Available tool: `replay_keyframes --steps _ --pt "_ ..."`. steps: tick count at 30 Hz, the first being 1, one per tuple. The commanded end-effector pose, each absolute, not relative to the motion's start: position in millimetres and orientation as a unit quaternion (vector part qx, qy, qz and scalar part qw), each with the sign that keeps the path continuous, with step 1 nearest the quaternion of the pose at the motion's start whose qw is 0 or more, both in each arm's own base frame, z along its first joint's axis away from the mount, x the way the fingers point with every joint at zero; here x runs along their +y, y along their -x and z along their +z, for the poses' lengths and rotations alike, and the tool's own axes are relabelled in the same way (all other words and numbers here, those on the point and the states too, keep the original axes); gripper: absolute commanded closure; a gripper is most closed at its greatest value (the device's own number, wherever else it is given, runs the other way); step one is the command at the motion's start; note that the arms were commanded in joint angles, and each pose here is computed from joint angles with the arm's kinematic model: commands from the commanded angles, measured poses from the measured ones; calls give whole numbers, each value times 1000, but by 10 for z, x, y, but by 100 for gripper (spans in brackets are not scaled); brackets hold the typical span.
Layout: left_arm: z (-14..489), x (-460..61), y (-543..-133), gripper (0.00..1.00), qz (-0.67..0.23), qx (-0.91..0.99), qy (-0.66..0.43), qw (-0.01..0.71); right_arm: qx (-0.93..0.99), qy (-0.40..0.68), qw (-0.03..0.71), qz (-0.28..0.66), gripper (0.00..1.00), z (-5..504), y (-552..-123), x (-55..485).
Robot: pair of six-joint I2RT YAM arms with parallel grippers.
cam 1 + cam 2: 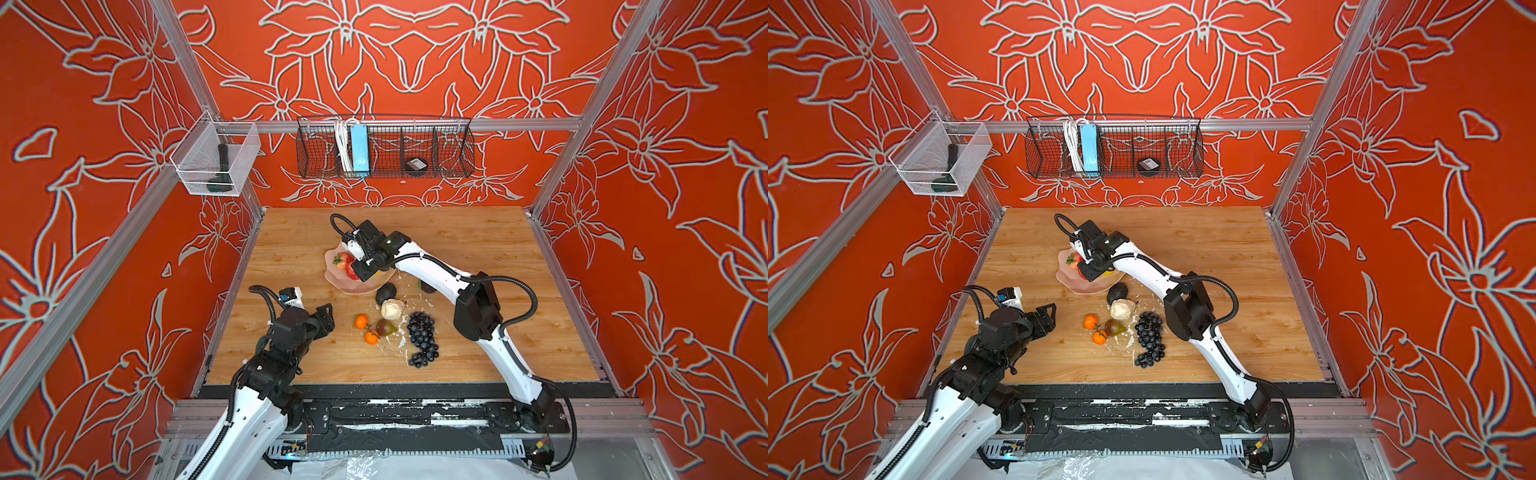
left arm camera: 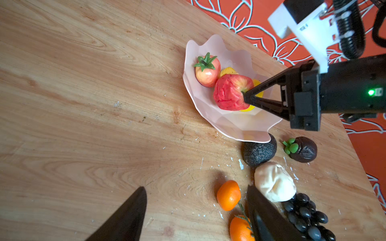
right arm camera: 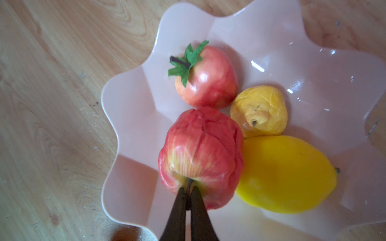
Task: Arrange fruit in a fruit bowl
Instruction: Place the fruit in the fruit bowl.
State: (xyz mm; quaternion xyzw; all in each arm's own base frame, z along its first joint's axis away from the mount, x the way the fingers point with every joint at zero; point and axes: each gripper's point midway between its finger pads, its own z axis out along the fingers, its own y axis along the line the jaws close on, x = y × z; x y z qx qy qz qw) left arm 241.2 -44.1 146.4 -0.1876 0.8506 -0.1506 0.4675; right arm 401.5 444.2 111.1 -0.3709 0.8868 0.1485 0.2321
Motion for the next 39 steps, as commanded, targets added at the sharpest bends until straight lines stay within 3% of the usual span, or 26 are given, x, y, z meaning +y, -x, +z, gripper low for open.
replay_keyframes --steps 1,10,21,30,39 --pt "1532 -437 -2430 24 -154 844 191 477 889 381 219 131 91 1009 -3985 4418" --pt "1539 -435 -2429 24 -154 843 191 478 889 380 226 120 87 979 -4063 4438" --pt "1539 -435 -2429 24 -154 843 192 478 886 377 239 122 72 1067 -4107 4465" --pt "1511 -443 -2444 24 -152 846 190 474 883 373 243 150 54 1534 -3906 4381" --pt "1504 -493 -2461 23 -161 849 183 470 868 348 326 134 36 2062 -3694 3790"
